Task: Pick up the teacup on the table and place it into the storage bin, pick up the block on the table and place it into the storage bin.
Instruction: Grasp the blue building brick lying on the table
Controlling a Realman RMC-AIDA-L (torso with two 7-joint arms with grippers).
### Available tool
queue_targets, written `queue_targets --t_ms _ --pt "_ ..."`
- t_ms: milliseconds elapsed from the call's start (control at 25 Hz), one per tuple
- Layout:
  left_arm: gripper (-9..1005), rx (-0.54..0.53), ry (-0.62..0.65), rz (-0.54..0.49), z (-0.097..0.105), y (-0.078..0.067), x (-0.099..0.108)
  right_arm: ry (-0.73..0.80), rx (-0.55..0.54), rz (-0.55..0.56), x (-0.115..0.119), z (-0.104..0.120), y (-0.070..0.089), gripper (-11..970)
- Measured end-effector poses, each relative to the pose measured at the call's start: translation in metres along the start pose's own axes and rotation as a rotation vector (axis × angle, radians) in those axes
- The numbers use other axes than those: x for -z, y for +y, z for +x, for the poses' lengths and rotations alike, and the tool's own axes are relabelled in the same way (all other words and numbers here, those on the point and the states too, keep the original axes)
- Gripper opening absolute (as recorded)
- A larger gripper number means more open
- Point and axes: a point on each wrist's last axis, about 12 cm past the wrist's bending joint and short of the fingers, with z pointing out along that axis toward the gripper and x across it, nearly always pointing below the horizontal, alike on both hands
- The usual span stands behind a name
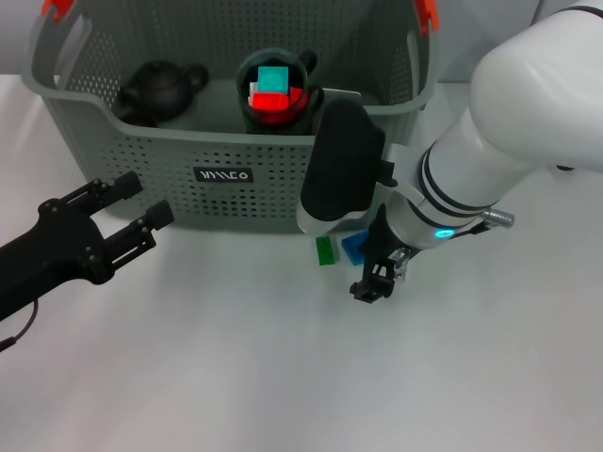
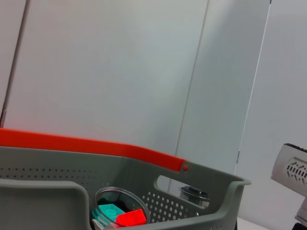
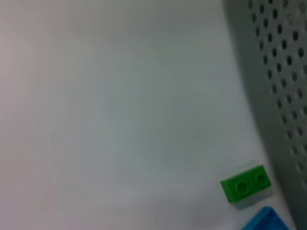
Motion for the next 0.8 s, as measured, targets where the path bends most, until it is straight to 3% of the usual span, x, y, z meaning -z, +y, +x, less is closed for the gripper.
queue_targets --t_ms 800 --pt "627 0.002 0.009 -0.006 0.0012 0.0006 -0.0001 -0.01 0.015 0.016 -0.0044 -0.0007 0.0004 576"
